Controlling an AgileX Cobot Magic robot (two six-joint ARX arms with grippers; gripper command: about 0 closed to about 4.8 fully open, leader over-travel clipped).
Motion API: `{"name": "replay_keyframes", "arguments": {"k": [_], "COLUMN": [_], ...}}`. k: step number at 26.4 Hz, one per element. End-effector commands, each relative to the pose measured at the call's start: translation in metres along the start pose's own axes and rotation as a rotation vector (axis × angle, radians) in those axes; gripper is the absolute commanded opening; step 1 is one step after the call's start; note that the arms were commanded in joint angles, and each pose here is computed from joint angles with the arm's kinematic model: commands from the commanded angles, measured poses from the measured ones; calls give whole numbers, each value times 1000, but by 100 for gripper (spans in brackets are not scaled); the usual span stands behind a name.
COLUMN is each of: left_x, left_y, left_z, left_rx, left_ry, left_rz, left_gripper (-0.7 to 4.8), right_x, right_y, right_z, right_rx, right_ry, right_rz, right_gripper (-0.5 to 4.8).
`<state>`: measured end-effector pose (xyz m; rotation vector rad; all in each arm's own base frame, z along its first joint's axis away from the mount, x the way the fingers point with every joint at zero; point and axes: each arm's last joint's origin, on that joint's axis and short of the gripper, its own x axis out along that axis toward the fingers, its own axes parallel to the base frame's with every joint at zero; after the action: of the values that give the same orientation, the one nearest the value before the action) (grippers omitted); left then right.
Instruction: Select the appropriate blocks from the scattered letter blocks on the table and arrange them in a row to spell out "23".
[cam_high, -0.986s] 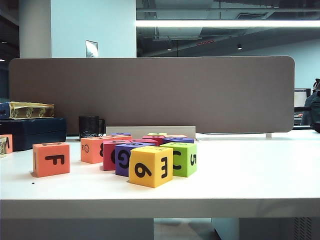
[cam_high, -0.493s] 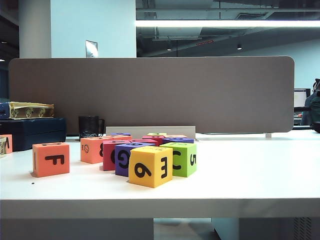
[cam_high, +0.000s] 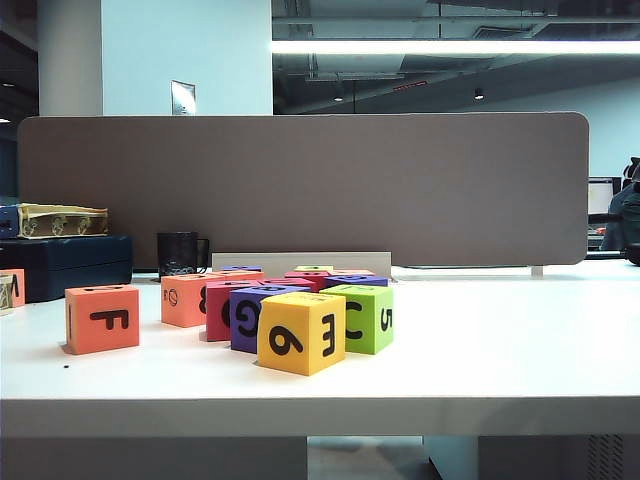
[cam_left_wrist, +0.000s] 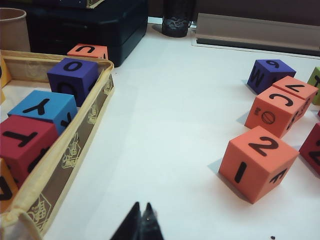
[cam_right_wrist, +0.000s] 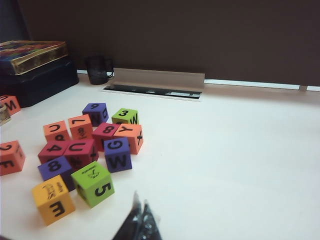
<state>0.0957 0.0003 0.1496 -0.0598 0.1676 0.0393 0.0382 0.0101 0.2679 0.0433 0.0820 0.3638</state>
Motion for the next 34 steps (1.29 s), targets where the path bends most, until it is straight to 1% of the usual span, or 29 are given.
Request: {"name": "replay_keyframes", "arguments": {"k": [1, 4, 9, 11, 14, 22, 28, 32, 33, 34], "left_x": [0, 0, 0, 0, 0, 0, 0, 0, 0, 0], "left_y": [0, 0, 0, 0, 0, 0, 0, 0, 0, -2], "left_z": [-1, -1, -1, -1, -1, -1, -1, -1, -1, 0], "left_rx": [-2, -2, -2, -3, -2, -3, -3, -3, -10, -55], "left_ry": [8, 8, 8, 8, 8, 8, 8, 8, 8, 11], "left_rz": [-5, -5, -5, -5, -5, -5, -5, -6, -15, -54], "left_gripper": [-6, -6, -6, -6, -6, -6, -6, -6, -5, -4], "right_x": [-10, -16, -26, -28, -30, -32, -41, -41, -41, -41], "right_y": [5, 8, 14, 16, 18, 19, 23, 23, 23, 23], "right_z": [7, 10, 13, 13, 15, 16, 25, 24, 23, 23], "right_rx": [-2, 8, 36, 42, 43, 44, 29, 37, 39, 42], "right_ry": [0, 24, 75, 84, 84, 79, 53, 68, 71, 76], "right_rz": [18, 40, 119, 157, 184, 202, 202, 202, 202, 201], "right_gripper": [-1, -1, -1, -1, -1, -1, -1, -1, -1, -1]}}
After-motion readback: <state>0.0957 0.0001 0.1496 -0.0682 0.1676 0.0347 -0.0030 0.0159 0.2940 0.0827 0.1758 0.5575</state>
